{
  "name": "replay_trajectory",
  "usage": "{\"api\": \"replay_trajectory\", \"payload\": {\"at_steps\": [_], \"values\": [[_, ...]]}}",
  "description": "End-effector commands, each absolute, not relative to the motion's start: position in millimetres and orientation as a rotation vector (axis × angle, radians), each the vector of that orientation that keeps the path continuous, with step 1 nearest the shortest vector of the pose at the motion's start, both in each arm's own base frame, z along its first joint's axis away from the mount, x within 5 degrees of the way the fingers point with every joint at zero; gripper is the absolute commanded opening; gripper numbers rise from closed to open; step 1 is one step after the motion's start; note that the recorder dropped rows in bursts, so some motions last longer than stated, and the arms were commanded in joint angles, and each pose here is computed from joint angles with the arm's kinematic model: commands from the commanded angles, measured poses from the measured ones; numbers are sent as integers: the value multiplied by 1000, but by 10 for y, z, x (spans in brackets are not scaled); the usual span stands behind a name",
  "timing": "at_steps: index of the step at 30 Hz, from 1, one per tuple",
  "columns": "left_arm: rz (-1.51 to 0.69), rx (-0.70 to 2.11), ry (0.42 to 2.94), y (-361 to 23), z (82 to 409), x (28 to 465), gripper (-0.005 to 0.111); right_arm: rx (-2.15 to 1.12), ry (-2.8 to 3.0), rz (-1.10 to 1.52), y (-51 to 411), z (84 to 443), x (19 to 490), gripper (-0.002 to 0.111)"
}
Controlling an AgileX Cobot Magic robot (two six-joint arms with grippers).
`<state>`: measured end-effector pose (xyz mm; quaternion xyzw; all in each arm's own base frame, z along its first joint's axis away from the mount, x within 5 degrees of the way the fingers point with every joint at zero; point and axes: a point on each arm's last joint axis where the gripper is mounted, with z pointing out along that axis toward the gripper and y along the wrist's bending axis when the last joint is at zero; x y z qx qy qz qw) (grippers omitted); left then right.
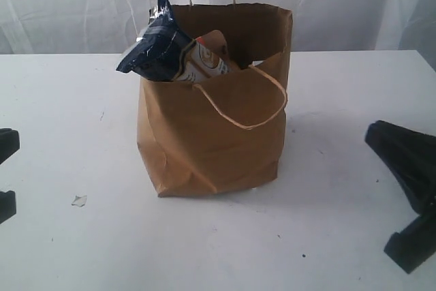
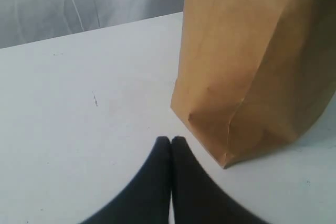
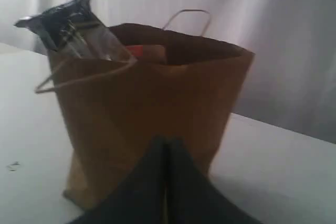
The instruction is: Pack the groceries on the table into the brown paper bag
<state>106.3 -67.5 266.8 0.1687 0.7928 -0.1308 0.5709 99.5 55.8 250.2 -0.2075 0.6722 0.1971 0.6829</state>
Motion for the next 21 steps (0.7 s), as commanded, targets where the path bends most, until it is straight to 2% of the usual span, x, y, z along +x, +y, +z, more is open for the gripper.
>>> {"api": "replay_trajectory", "payload": {"at_steps": [1, 12, 17, 21], "values": [[-300, 397, 1857, -663, 2658, 1058, 0, -355, 1553, 285, 361, 2400, 840, 0], [-300, 397, 1857, -663, 2658, 1058, 0, -125, 1668, 93, 71, 2236, 693, 0], [-300, 397, 1857, -663, 2658, 1058, 0, -114, 1702, 106, 73, 2158, 693, 0], [-299, 396, 1858, -661, 2657, 1058, 0, -262, 1746, 106, 146, 1986, 673, 0]]}}
